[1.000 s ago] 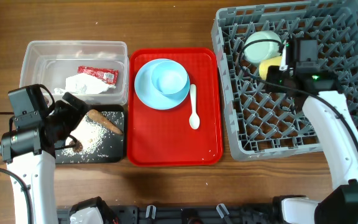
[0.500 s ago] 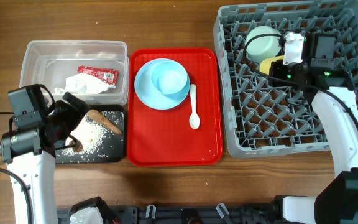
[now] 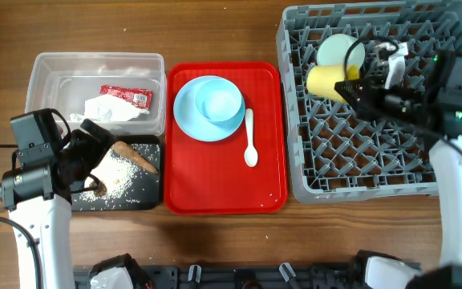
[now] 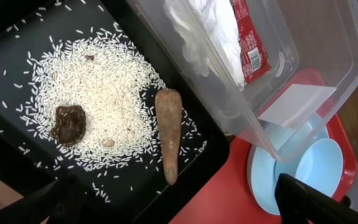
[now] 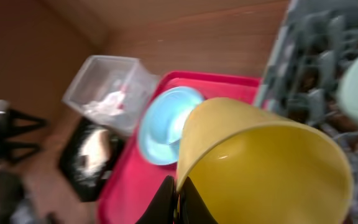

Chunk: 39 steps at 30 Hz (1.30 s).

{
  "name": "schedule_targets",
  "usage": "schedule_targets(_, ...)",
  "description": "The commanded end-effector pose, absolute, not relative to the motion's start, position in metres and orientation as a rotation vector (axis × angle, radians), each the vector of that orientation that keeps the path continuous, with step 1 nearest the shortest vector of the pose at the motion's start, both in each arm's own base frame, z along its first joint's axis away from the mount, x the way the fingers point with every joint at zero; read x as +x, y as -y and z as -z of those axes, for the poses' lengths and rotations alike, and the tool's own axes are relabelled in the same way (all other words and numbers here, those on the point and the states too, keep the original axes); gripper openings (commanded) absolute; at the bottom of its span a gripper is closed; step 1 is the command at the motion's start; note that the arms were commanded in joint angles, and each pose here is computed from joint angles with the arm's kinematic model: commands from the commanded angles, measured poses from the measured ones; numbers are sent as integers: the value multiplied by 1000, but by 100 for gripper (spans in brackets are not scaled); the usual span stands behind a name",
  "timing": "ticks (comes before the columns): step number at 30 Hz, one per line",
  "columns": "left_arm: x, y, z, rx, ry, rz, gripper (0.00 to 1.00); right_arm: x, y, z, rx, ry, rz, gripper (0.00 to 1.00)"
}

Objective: Sort waste into correct bins and load items into the dishwasher rack

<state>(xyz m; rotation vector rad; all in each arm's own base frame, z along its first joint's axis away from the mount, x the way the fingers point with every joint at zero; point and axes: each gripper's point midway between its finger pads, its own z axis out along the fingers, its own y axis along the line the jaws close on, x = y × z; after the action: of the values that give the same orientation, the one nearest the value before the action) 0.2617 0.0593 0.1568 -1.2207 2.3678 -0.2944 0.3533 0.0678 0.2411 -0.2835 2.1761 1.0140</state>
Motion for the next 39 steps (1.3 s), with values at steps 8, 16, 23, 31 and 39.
schedule_targets(8, 262, -60, -158, -1222, -2363, 300, 100, 368, -64, -124, -154, -2242, -1503, 4)
schedule_targets(16, 262, -60, -158, -1222, -2363, 300, 100, 351, -25, -58, -93, -2649, -1099, 5)
schedule_targets(23, 262, -60, -158, -1222, -2363, 300, 100, 342, -7, -45, -16, -2760, -990, 6)
schedule_targets(31, 262, -60, -158, -1222, -2363, 300, 100, 343, 10, -44, 79, -2844, -838, 4)
schedule_targets(39, 262, -60, -158, -1222, -2362, 300, 100, 373, 5, -179, -31, -2564, -539, 4)
